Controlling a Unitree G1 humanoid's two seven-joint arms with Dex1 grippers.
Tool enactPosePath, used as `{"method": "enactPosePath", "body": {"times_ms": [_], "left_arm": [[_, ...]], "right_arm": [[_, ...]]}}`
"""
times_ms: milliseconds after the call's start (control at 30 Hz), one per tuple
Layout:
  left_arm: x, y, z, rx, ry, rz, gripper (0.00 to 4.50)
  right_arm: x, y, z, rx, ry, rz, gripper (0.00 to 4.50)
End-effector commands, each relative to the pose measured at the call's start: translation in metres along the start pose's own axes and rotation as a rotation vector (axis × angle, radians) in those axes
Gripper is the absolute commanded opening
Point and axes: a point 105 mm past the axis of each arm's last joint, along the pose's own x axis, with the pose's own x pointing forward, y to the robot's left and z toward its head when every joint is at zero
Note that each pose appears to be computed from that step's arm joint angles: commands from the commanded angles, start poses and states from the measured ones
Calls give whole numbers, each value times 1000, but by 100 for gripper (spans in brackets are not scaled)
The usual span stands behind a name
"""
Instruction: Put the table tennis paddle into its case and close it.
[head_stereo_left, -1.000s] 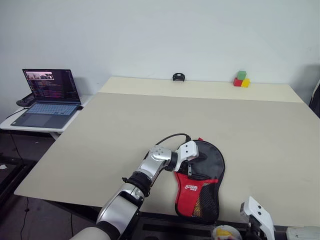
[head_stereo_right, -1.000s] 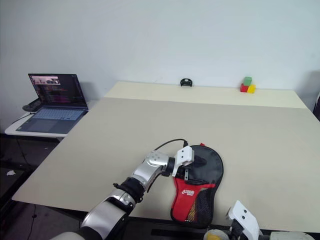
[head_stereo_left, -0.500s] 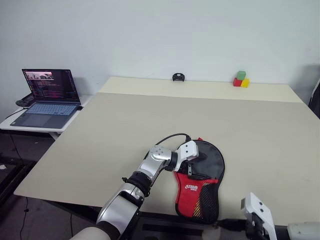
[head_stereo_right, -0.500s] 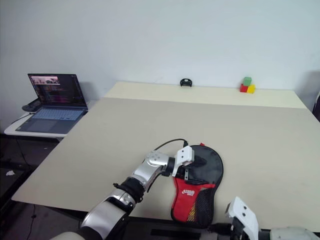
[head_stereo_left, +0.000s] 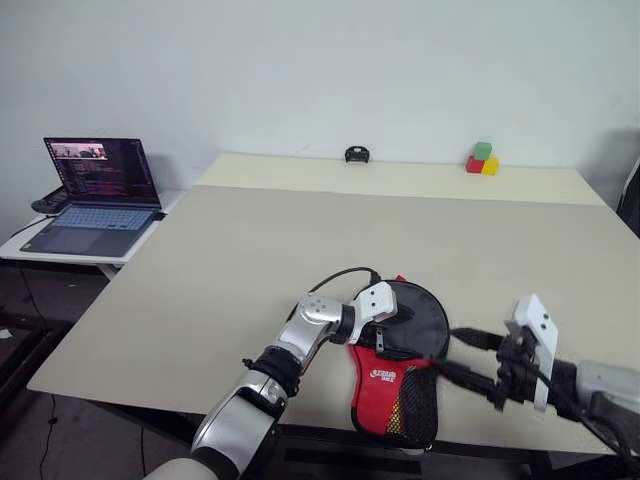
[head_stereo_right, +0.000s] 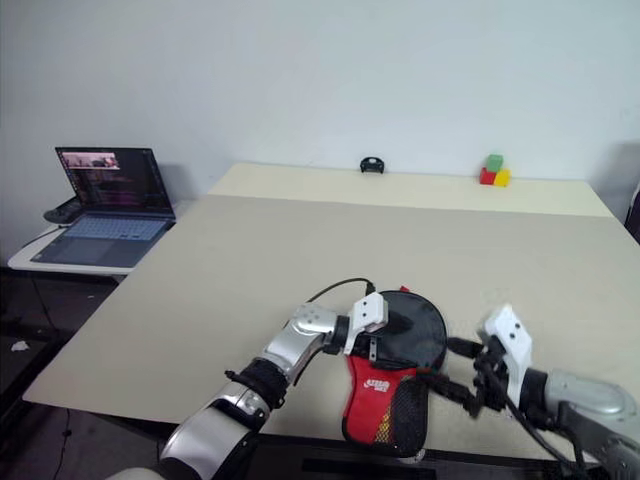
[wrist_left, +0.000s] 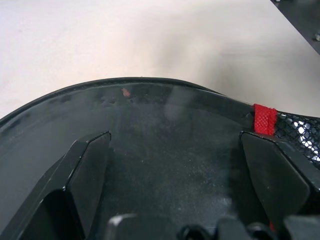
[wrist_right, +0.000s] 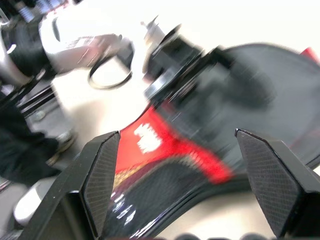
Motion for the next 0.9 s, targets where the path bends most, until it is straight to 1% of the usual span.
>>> {"method": "enactPosePath", "body": {"times_ms": [33, 167, 200, 300, 400, 500, 667, 800, 900], "left_arm": [[-4, -10, -14, -47, 35, -13, 450], [-17, 0, 7, -8, -13, 44, 450], [-22, 4, 15, 4, -34, 64, 450], [-32, 11, 38, 35, -84, 112, 450], [-45, 14, 56, 44, -119, 153, 450], [-59, 14, 63, 30, -134, 199, 450], [-100, 16, 53, -4, -90, 357, 450], [-147, 20, 28, -69, -34, 562, 450], [-166, 15, 16, -100, -7, 647, 450]], "right_arm": [[-7, -25, 21, -66, -53, -35, 400], [-5, -47, 30, -89, -89, -70, 400], [-3, -51, 31, -90, -91, -74, 400], [2, -57, 32, -95, -92, -56, 400], [6, -65, 33, -111, -97, -45, 400], [9, -74, 35, -130, -103, -40, 400], [8, -102, 36, -126, -101, -83, 400], [10, -121, 31, -136, -87, -113, 400], [7, -133, 25, -136, -68, -131, 400]]}}
